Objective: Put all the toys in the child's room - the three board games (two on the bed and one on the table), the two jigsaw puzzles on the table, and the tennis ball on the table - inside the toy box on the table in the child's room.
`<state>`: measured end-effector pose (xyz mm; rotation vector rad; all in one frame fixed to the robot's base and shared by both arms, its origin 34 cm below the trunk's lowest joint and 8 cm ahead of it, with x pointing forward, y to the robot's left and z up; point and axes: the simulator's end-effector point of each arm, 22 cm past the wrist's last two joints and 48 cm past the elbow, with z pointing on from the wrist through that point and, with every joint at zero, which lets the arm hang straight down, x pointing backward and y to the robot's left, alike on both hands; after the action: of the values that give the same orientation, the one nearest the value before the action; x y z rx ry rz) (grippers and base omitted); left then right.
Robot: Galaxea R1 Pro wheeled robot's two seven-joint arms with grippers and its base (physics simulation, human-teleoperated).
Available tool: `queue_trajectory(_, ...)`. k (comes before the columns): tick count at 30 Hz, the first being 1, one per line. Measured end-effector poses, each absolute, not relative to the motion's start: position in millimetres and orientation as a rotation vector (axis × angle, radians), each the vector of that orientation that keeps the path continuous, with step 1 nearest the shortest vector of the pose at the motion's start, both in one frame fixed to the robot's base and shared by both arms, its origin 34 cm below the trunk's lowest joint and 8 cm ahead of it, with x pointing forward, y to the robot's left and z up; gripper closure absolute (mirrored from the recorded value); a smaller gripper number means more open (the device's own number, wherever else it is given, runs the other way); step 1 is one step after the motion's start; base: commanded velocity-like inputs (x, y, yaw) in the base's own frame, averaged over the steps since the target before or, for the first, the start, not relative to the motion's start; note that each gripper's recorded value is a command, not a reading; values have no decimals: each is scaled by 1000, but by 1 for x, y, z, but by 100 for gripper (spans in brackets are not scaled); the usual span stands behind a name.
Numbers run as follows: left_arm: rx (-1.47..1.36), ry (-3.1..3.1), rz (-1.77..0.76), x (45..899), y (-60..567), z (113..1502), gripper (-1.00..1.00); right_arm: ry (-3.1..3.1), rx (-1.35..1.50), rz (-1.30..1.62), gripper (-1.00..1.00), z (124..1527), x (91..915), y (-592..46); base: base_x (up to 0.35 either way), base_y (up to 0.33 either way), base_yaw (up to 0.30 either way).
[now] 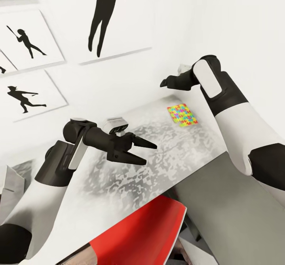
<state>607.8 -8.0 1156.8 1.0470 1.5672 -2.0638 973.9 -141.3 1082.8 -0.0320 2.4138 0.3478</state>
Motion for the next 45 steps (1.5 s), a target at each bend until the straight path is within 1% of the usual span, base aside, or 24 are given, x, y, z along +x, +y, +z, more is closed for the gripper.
queue_trajectory(15, 1013, 1571, -2087, 613, -5, 1147, -100, 2407, -32, 349, -100, 1080, 984, -140, 0, 0, 0)
queue_trajectory(26, 963, 1473, -2194, 613, 0, 1160, -100, 2418, -25, 348, -100, 1066, 987, -141, 0, 0, 0)
queue_trajectory(45, 929, 1474, -2225, 619, 2, 1147, -100, 2442, -20, 355, -100, 1040, 989, -138, 0, 0, 0)
